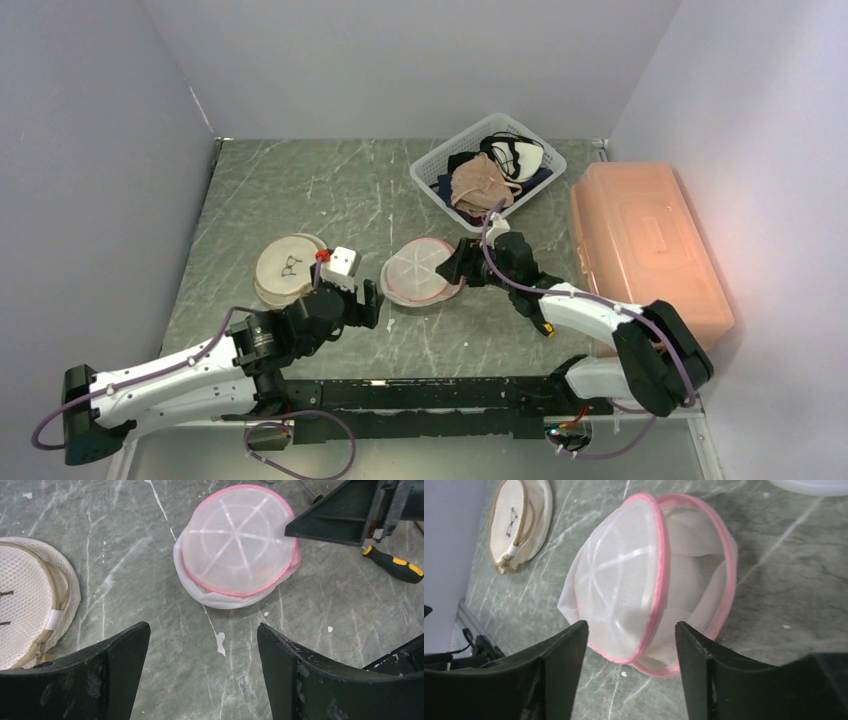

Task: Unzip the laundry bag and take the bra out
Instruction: Close the laundry bag at the center of the board, then adjust the laundry bag at the center of the board.

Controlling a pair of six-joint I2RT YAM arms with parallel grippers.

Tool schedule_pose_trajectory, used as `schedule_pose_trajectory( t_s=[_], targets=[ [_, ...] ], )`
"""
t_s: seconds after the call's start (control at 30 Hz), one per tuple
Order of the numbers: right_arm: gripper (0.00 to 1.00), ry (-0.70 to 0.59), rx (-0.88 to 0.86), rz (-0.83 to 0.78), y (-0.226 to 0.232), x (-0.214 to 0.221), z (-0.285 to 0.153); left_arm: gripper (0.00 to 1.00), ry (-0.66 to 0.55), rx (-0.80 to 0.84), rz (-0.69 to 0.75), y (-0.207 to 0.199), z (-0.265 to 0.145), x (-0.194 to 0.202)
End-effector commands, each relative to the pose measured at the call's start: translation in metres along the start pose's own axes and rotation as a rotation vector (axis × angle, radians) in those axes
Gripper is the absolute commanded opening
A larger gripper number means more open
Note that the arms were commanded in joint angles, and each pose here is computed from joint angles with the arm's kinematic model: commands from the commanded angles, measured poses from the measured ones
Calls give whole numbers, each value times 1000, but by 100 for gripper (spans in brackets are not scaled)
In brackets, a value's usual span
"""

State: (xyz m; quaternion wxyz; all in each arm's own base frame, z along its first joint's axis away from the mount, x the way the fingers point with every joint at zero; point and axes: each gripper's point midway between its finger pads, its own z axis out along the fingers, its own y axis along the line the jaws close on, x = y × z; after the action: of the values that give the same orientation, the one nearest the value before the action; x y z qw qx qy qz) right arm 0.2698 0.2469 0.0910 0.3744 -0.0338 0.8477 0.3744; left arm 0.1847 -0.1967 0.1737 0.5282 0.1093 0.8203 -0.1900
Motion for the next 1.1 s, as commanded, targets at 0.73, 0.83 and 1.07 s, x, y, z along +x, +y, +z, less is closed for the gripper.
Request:
schedule_pose_trajectory(
  t_s=[0.73,0.83,1.07],
  targets=[
    [14,31,141,-69,8,-20,27,81,119,88,-48,-60,53,19],
    [14,72,153,-67,-3,-4,33,81,123,78,-78,-55,51,25],
    [13,129,179,-51,-21,25,40,81,119,67,-92,-45,44,29]
  ],
)
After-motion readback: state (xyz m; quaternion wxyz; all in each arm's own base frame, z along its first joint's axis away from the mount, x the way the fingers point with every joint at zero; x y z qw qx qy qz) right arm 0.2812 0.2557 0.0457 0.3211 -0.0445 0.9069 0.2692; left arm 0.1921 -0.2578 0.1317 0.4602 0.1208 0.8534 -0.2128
